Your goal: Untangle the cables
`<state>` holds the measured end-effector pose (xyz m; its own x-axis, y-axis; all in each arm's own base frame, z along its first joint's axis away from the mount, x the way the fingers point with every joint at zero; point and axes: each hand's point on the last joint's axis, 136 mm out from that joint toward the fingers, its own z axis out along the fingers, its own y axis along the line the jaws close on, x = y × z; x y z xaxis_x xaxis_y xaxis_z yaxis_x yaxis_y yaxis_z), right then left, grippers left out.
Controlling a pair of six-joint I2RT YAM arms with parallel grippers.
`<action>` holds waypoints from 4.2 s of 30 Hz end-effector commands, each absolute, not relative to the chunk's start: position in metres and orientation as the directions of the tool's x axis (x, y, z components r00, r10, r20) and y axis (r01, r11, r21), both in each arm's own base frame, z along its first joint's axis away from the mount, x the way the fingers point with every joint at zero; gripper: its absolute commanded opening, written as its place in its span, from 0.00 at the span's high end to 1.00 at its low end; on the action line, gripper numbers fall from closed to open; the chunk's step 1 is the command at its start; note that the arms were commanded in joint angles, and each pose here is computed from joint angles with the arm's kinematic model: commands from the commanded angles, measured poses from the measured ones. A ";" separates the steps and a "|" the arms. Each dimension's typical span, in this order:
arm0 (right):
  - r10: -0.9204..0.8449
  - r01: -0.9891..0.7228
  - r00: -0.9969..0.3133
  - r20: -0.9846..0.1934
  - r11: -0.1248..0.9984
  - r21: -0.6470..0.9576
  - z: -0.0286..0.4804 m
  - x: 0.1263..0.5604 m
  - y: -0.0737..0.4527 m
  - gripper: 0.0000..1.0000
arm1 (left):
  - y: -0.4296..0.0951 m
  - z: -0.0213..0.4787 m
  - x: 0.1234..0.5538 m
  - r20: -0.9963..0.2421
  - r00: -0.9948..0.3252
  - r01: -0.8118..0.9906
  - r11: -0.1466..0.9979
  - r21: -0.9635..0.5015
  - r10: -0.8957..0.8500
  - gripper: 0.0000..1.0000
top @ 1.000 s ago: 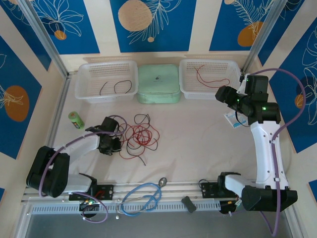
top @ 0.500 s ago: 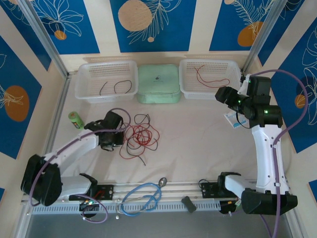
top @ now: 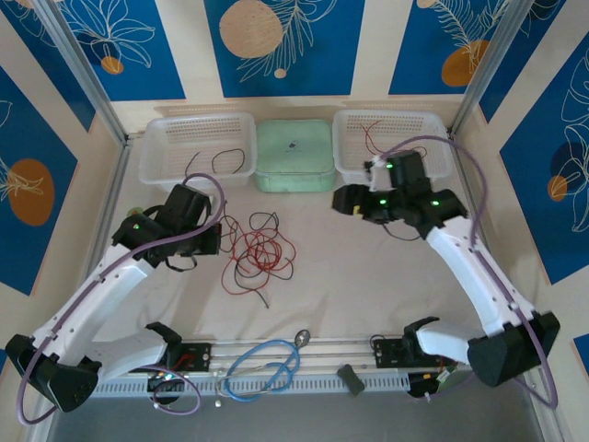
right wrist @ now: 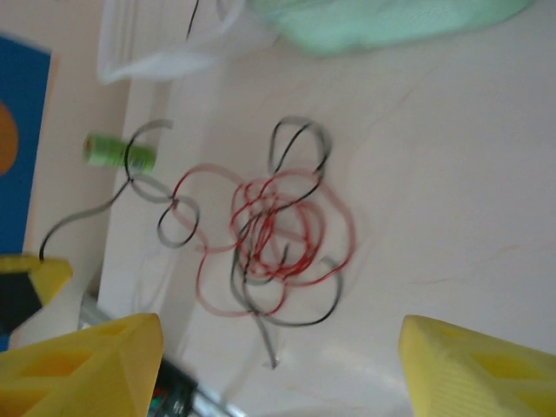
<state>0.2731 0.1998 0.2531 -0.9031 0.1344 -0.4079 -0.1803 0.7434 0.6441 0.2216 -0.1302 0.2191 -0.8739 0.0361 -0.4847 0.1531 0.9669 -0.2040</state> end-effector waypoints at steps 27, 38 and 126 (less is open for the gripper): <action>0.014 0.061 -0.998 0.061 0.460 0.886 0.196 0.333 0.446 0.39 | -0.137 0.245 0.224 -0.549 -0.835 0.203 0.952 -0.230 0.045 1.00; -0.054 0.029 -0.997 0.060 0.463 0.886 0.196 0.331 0.482 0.40 | -0.138 0.240 0.225 -0.542 -0.839 0.205 0.951 -0.233 0.048 1.00; 0.520 0.083 -0.815 -0.255 0.541 0.837 0.263 0.289 0.125 0.40 | -0.117 0.489 0.301 -0.944 -0.303 0.365 0.899 -0.243 -0.132 1.00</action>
